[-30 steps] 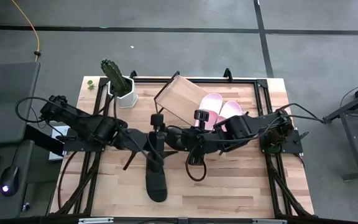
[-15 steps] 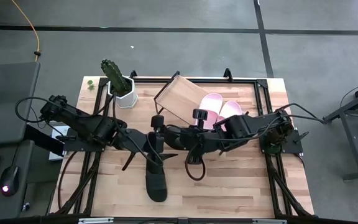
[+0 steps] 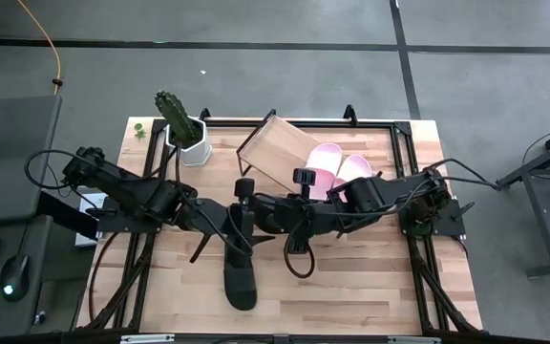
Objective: Pick and place slides into the shelf
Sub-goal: Put the right black slipper on the shelf
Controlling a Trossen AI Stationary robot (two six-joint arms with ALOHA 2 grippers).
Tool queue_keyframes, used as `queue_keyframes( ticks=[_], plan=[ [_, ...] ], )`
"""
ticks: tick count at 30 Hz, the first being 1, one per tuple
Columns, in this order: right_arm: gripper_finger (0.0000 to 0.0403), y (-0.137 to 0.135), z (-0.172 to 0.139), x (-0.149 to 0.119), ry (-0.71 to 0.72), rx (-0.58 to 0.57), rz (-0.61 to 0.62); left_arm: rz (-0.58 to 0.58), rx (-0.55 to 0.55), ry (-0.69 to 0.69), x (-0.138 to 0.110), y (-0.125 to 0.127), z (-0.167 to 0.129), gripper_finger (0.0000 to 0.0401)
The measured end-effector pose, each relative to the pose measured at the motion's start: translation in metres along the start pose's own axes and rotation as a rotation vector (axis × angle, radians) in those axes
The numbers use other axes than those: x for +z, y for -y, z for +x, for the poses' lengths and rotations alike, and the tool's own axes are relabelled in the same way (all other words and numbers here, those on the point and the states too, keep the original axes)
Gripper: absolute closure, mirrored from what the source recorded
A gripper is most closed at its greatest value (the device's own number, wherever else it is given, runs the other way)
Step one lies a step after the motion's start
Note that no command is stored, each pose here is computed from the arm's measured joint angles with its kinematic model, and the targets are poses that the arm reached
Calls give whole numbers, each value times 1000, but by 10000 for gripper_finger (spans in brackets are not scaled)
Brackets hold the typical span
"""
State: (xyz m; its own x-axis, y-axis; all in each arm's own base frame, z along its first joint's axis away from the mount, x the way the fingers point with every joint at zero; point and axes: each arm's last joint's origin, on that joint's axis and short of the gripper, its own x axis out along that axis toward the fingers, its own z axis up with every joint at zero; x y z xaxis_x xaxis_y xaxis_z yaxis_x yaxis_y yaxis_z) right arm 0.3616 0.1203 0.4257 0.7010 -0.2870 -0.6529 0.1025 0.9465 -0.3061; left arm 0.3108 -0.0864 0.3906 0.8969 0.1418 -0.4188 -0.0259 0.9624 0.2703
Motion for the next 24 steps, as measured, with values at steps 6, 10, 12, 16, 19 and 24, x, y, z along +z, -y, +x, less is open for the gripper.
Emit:
queue_keyframes(
  ticks=[6,10,12,16,19,24],
  plan=[
    [403,0,0,3,33,-14,0,-33,-81,46,4,2,0,226],
    [403,0,0,6,57,-7,-13,-43,-111,58,5,3,0,270],
    [403,0,0,7,62,0,-14,-42,-111,53,4,3,0,294],
    [403,0,0,6,60,-2,-19,-38,-109,45,4,3,0,346],
    [403,0,0,6,60,-2,-19,-38,-110,45,4,3,0,357],
    [403,0,0,6,59,0,-24,-38,-110,42,3,3,0,357]
  ],
)
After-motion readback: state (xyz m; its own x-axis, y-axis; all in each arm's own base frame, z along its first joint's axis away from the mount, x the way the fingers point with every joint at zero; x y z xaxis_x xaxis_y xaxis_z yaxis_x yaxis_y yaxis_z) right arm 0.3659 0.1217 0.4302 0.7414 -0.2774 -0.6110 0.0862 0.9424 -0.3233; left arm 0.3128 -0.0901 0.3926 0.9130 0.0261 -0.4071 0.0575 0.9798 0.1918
